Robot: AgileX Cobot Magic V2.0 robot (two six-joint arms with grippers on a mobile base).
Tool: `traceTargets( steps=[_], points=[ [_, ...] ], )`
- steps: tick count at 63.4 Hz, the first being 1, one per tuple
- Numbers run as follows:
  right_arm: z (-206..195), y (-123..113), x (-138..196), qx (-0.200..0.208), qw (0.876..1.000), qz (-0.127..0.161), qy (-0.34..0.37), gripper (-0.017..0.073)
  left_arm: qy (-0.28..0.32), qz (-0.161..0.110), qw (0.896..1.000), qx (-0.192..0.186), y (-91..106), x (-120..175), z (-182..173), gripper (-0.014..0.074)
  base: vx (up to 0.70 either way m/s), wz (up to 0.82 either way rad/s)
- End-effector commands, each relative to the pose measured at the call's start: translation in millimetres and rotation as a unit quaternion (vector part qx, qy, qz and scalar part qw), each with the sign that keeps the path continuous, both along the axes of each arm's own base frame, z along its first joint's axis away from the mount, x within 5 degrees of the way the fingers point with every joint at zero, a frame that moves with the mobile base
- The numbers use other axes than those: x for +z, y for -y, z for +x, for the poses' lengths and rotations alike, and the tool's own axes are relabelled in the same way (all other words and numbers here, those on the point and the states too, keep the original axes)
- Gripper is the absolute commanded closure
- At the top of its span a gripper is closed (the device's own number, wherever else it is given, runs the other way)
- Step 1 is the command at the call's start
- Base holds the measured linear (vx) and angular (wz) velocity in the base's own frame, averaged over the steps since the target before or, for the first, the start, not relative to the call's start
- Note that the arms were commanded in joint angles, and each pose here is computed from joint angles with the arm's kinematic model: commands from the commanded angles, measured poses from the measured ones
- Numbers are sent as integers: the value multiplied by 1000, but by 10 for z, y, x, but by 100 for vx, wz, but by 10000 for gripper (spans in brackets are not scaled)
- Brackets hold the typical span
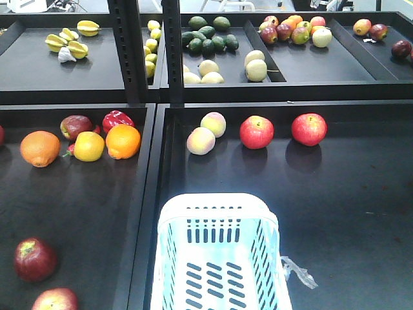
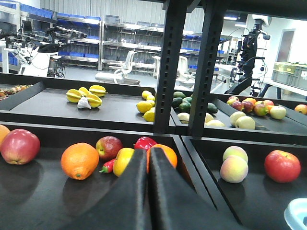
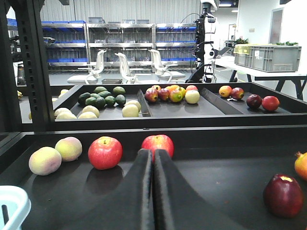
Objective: Pick three apples into basket with both arms
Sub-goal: 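Position the base in front of the light blue basket on the table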
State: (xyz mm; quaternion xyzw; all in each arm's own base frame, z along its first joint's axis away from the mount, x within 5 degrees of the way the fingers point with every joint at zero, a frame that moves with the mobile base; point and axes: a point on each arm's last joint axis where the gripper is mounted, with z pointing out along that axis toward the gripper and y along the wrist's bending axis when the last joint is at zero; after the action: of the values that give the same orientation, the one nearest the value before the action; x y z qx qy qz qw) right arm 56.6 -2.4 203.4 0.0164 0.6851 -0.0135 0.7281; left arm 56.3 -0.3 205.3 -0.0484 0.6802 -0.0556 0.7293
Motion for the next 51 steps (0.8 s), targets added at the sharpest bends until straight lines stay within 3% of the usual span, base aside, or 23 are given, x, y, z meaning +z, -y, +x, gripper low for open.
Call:
traceTargets(
  steps=[1, 51],
  points=[
    [-8, 1, 21, -2, 999, -7, 34, 568, 33, -6, 999, -6, 8, 10, -10, 600, 2, -1],
    [-8, 1, 21, -2, 999, -7, 34, 568, 42, -8, 999, -7, 9, 29, -13, 600, 0, 0]
  ],
)
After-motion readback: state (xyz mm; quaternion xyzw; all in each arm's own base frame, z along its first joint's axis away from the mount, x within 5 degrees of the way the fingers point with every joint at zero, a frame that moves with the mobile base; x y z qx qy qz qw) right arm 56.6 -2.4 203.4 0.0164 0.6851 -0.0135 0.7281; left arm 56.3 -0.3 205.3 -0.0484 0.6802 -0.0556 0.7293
